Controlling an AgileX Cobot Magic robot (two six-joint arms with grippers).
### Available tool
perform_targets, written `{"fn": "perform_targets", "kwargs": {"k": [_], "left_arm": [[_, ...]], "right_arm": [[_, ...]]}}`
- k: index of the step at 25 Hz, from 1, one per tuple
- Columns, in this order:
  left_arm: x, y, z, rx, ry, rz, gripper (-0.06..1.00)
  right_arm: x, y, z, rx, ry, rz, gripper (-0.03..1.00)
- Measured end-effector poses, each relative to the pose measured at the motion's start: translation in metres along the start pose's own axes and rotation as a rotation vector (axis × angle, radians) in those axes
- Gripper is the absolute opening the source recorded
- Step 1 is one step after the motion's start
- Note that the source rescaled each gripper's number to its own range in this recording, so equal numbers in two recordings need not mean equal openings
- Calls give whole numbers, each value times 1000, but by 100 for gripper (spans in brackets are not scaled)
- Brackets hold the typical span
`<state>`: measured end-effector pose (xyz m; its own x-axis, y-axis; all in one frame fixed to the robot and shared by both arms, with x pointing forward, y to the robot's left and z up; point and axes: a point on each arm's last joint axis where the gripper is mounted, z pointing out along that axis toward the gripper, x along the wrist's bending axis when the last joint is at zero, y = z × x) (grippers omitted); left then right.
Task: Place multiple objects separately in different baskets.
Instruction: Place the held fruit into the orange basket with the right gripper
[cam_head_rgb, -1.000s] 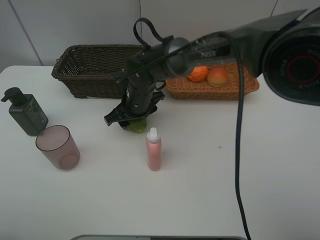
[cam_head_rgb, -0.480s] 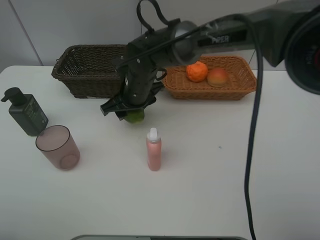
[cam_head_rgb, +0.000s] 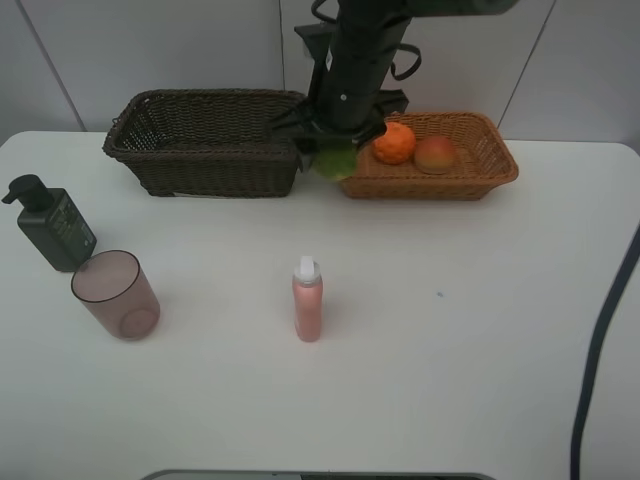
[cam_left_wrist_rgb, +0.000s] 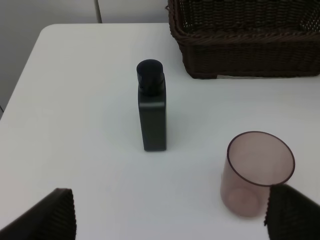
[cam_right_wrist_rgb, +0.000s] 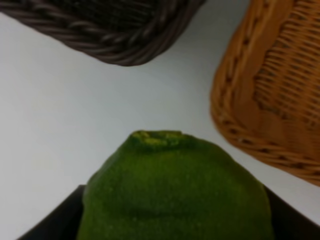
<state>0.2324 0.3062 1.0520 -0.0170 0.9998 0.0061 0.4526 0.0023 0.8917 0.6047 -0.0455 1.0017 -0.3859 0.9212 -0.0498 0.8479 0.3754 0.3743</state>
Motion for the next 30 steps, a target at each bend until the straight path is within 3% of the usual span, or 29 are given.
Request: {"fn": "perform_targets", "kwargs": {"k": [8,15,30], "left_arm": [[0,0,0,0,0,0,98],[0,0,0,0,0,0,98],[0,0,0,0,0,0,98]], "right_arm": [[-77,10,0,-27,-58,143,43],[-124,17,3,-113,-85,235,43],[-129,16,75,-118,-59,256,43]]}}
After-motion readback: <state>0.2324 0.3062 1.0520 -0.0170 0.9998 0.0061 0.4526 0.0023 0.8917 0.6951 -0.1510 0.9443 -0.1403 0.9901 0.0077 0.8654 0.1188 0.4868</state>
